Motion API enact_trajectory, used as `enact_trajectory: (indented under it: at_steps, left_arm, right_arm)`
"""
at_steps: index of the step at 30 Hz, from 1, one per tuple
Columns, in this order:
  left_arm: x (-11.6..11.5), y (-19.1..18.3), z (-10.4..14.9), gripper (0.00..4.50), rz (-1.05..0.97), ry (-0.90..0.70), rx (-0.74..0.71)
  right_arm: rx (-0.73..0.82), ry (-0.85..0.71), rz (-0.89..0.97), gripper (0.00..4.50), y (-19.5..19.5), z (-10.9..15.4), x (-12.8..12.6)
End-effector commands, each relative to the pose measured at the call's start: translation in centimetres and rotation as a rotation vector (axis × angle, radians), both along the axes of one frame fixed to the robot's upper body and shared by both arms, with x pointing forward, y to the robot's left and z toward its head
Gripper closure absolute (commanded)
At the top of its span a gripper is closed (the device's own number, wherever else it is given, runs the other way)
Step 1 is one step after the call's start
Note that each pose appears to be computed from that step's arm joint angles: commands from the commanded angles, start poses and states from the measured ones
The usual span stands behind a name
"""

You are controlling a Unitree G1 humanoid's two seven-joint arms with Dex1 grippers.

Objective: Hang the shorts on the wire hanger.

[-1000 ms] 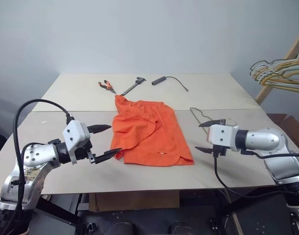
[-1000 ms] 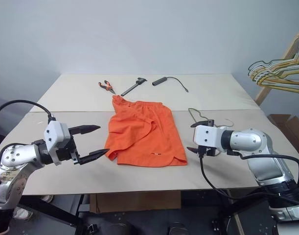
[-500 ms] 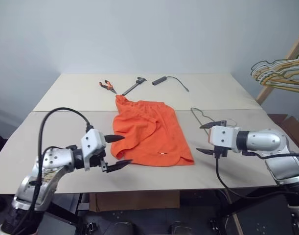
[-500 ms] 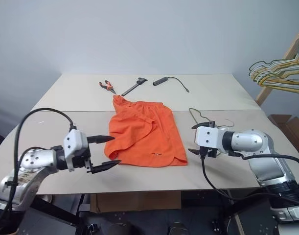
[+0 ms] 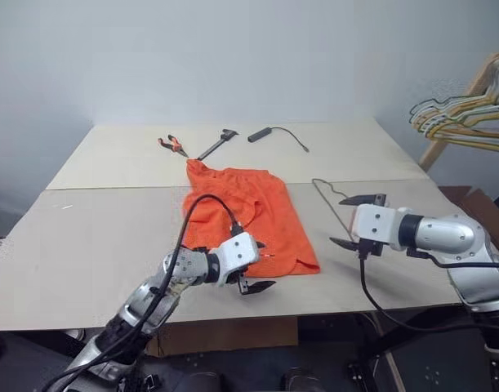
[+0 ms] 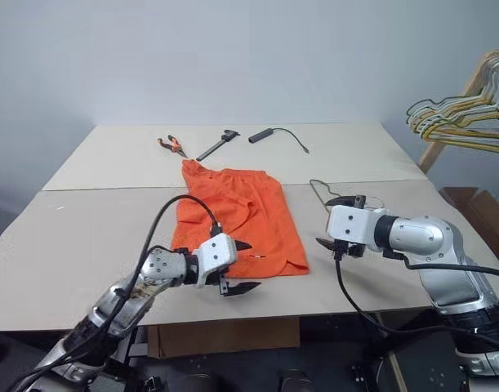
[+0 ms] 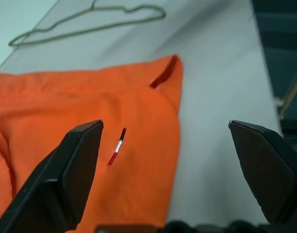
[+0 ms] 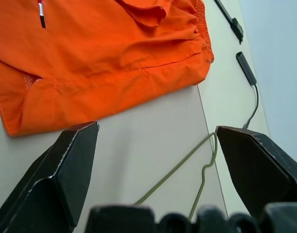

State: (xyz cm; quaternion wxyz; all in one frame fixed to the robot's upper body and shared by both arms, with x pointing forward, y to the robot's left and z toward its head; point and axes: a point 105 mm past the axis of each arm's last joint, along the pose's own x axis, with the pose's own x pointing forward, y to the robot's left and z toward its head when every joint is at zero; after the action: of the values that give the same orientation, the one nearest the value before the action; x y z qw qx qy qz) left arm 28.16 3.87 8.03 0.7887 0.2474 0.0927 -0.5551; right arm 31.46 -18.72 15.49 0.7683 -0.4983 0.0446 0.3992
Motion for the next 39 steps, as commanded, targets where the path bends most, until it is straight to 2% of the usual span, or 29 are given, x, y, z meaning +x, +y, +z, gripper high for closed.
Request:
enact_trajectory:
  at_steps: [1,11,14,24,26,27,31,34,39]
  left_arm:
    - [0.9,-0.6,-0.3,0.00,0.017,-0.006,0.086]
    - [3.1,-0.4,-2.6,0.00,0.136,0.046,0.213]
    - [3.6,0.1,-3.4,0.63,0.165,0.066,0.230]
    - [4.1,0.6,-4.0,3.73,0.187,0.098,0.223]
    - [4.2,0.8,-3.8,4.32,0.190,0.092,0.215]
    - [4.1,1.1,-3.6,4.46,0.187,0.088,0.209]
    - [2.8,3.7,-2.3,4.46,0.144,0.040,0.195]
    - [2.0,7.8,-1.2,4.46,0.150,-0.018,0.237]
    - [-0.9,13.7,0.6,4.46,-0.009,-0.045,0.271]
  right_arm:
    - [-0.003,-0.059,-0.009,0.03,0.1,1.4,0.0]
    - [-0.007,-0.061,-0.015,0.03,0.3,1.2,0.3]
    - [-0.008,-0.061,-0.017,0.00,0.4,1.2,0.3]
    - [-0.014,-0.061,-0.022,0.00,0.3,1.1,0.4]
    - [-0.014,-0.063,-0.022,0.00,0.3,1.1,0.4]
    - [-0.014,-0.064,-0.021,0.00,0.3,1.1,0.4]
    - [-0.008,-0.069,-0.019,0.00,0.5,1.3,0.4]
    - [-0.006,-0.069,-0.019,0.00,0.6,1.2,0.4]
    - [-0.001,-0.065,-0.009,0.00,1.0,1.0,0.7]
